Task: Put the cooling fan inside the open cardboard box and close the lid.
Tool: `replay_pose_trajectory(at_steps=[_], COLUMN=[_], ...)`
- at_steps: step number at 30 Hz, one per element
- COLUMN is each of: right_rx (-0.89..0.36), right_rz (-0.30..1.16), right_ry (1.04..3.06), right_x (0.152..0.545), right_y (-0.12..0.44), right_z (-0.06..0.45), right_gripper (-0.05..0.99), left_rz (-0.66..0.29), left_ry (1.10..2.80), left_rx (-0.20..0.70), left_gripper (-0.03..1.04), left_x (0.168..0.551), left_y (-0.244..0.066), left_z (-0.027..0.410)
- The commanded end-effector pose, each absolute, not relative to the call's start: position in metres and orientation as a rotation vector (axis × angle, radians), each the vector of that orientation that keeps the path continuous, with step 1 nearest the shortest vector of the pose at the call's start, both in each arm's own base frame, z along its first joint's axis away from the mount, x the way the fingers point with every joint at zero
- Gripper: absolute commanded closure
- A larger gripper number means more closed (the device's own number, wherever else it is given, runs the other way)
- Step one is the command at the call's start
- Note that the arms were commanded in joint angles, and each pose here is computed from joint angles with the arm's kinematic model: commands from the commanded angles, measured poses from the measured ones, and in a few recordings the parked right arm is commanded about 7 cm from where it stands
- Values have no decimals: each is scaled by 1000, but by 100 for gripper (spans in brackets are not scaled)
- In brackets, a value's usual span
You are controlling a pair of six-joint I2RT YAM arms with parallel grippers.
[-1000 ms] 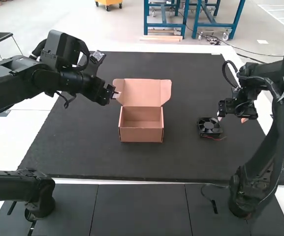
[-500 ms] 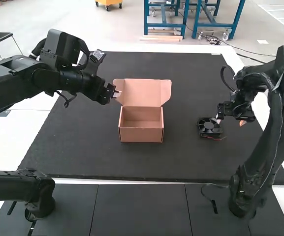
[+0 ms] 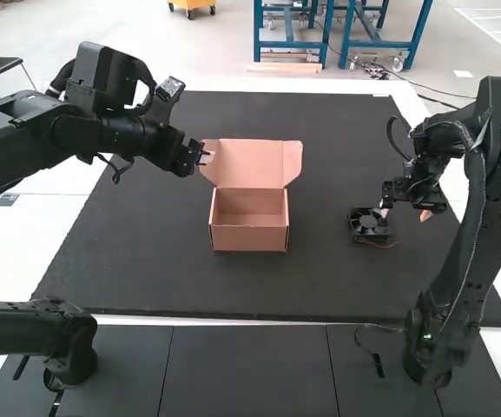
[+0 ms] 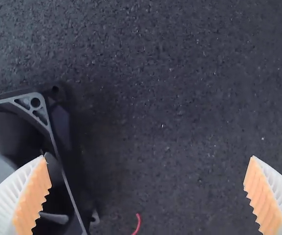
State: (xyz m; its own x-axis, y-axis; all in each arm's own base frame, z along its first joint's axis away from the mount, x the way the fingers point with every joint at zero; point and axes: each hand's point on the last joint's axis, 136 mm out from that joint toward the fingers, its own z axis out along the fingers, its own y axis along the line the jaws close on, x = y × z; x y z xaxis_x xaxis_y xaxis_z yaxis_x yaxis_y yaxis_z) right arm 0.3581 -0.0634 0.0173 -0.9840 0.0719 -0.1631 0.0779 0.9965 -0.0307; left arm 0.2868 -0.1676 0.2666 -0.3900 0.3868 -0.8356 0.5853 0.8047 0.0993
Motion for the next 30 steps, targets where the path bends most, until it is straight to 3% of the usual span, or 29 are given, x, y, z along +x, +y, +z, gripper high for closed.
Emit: replay_pose_trajectory(at_steps=[1, 30], right_rx=[107, 120], right_rz=[-63, -66], right_ry=[2972, 3114], right_x=[363, 340], right_y=[-62, -53], right_z=[22, -8], right_gripper=[3, 3], left_rz=[-272, -278], left_ry=[1971, 1963], left_rx=[718, 710], left_gripper=[5, 5], left_x=[287, 281], left_y=[-168, -164], left_z=[289, 293])
